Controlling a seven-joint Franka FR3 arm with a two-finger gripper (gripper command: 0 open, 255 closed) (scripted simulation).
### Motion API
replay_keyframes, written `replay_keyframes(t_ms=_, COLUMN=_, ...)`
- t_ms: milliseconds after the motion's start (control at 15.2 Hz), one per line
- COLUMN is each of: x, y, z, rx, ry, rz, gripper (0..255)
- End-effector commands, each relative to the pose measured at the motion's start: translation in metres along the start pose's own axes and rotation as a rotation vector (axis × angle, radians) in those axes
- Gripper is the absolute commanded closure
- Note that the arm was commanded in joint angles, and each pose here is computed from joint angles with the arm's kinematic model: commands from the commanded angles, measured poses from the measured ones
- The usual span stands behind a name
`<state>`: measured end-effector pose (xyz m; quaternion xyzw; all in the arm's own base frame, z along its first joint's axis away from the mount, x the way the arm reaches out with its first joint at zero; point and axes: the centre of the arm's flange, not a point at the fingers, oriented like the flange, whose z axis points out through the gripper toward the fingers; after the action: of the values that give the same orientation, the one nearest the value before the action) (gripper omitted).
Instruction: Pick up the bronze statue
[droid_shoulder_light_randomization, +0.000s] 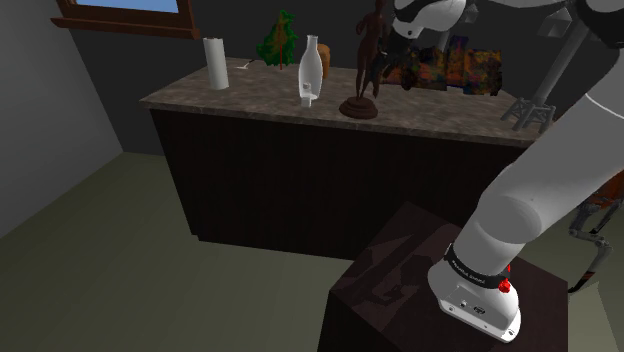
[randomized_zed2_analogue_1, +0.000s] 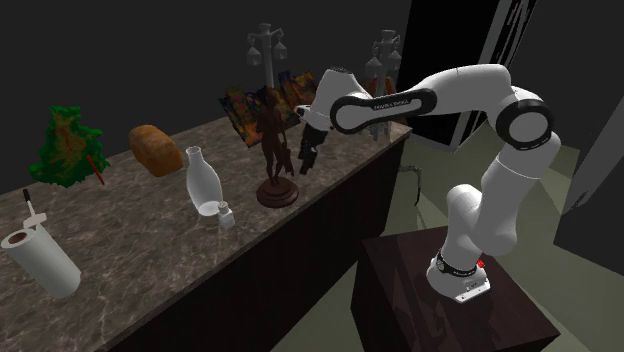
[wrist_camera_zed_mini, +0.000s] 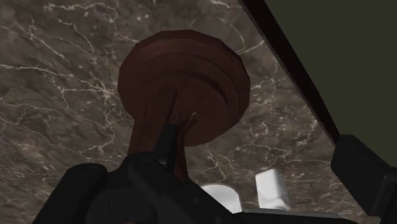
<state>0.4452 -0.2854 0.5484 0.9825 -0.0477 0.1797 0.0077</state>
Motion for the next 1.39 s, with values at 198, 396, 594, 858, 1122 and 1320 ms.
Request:
replay_keyframes(t_ms=198, x=0.023, y=0.053, z=0.002, rx=-0.009, ry=0.094, rz=0.04, gripper=0)
replay_keyframes(t_ms=396, x=0.028, y=0.069, z=0.007, rx=-0.012, ry=0.121, rz=0.052, gripper=0)
replay_keyframes(t_ms=594, x=0.022, y=0.069, z=0.022, rx=-0.012, ry=0.121, rz=0.052, gripper=0)
replay_keyframes(t_ms=858, x=0.015, y=0.069, z=0.039, rx=-0.012, ry=0.121, rz=0.052, gripper=0)
replay_keyframes(t_ms=1122, x=0.016, y=0.07, z=0.04, rx=-0.012, ry=0.121, rz=0.052, gripper=255)
replay_keyframes(t_ms=1320, x=0.016, y=0.07, z=0.04, rx=-0.012, ry=0.121, rz=0.052, gripper=255)
